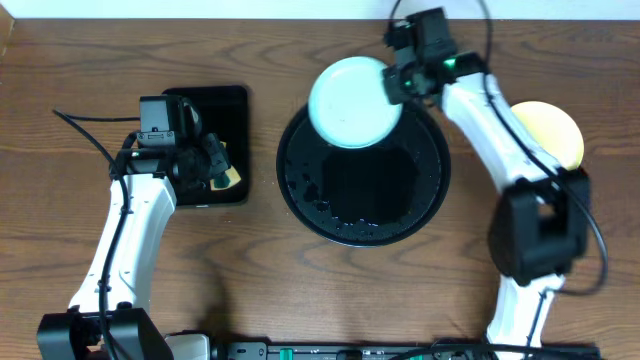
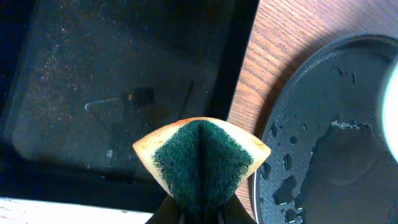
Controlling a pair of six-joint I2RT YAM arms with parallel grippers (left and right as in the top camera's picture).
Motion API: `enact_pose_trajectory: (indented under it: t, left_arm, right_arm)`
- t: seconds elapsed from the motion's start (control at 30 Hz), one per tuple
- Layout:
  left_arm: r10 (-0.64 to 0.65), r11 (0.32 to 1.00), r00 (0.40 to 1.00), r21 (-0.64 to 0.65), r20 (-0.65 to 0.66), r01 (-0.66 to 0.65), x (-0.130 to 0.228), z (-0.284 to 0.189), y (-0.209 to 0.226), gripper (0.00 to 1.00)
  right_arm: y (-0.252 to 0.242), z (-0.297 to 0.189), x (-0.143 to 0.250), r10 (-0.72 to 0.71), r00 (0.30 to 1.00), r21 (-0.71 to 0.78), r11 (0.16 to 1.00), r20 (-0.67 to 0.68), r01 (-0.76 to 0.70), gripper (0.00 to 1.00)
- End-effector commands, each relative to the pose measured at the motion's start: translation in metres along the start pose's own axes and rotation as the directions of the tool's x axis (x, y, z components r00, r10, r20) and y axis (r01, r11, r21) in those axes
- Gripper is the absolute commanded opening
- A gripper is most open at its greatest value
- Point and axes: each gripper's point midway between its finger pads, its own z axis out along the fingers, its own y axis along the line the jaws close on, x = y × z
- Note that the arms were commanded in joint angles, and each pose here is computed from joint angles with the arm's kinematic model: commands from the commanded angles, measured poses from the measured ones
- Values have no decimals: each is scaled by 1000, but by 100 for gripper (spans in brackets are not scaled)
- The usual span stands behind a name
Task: Clean dirty plates on tray and stack at the side
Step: 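Grasp the light-green plate rim and drag it toward the front right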
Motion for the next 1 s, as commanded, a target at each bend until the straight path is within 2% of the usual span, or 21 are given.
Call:
enact_pose_trajectory:
  t: [0.0,0.13,0.3,0.6,0.8,0.97]
  left_arm:
    - [9,1000,1000,-22,-4,-9,1,3,5,9]
    - [9,1000,1000,-22,-3,-9,1,3,5,9]
    - [9,1000,1000,-22,-4,-9,1,3,5,9]
    - [9,1000,1000,-22,-4,-9,1,3,5,8]
    - [9,1000,1000,-22,-4,-9,1,3,5,8]
    - [9,1000,1000,-22,-5,-9,1,3,5,8]
  right_arm:
    - [-34,-51,3,121,993,186,975,14,-121,1]
    - [-41,-77,41,220,970,249,950,-105,-188,1]
    - [-65,-94,96,377,895,435,866,-239,-249,1]
    - [-81,-71,152,431,834,481,844,-344,-237,1]
    - [-79,-38,174,393,847,430,875,-359,-224,1]
    - [-76,-37,191,396,823,426,879,-406,-213,2]
